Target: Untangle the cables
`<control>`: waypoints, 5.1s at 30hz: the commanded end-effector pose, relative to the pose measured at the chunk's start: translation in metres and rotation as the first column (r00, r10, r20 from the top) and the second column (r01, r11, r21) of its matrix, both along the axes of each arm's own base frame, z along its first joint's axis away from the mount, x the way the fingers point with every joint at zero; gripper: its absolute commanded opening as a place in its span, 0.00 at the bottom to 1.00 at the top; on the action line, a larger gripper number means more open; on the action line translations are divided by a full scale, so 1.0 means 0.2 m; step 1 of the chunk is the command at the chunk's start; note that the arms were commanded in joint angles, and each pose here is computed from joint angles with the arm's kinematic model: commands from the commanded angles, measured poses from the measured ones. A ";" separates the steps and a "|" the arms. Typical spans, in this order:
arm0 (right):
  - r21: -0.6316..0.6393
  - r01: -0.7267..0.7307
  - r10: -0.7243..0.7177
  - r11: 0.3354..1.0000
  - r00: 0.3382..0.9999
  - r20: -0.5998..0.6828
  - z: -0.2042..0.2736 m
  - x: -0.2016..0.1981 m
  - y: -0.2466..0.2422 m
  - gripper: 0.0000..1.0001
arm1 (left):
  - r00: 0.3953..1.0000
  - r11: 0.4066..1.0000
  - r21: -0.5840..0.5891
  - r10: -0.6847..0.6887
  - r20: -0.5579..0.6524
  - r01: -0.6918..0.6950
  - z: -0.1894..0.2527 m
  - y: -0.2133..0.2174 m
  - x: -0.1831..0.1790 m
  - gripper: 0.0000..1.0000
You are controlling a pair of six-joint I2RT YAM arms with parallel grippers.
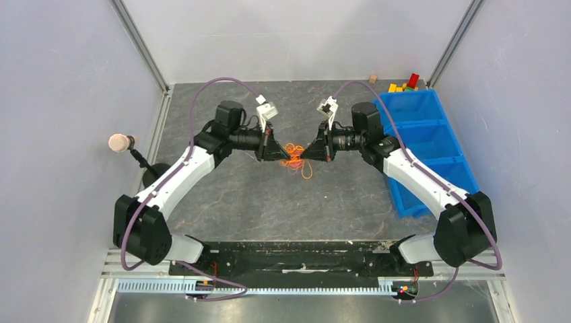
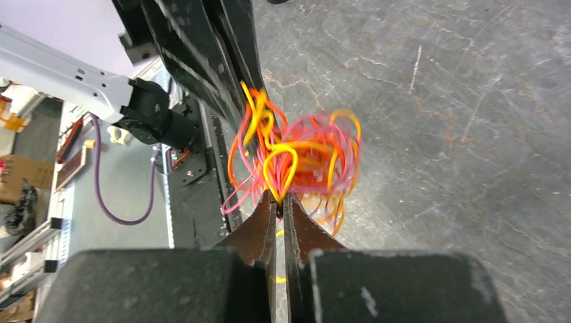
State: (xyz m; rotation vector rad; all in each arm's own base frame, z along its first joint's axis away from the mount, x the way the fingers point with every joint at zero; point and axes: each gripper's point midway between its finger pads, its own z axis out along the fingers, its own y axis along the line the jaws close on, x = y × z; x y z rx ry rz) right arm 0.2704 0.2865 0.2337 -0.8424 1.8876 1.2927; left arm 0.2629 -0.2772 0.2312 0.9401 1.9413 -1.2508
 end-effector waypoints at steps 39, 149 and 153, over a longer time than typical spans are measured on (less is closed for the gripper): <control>0.022 0.000 -0.001 1.000 0.999 0.040 0.08 0.04 0.06 0.00 | 0.959 0.994 0.031 -0.105 0.264 0.101 0.18 0.16 -0.14 0.09; -0.271 0.302 -0.293 0.914 0.953 0.073 -0.60 0.50 -0.01 0.56 | 0.812 0.864 0.434 0.436 -0.388 -0.257 -0.78 0.68 0.18 0.02; -0.277 0.263 -0.263 0.924 0.964 0.040 -0.69 0.48 0.11 0.62 | 0.815 0.863 0.435 0.436 -0.381 -0.258 -0.78 0.68 0.20 0.02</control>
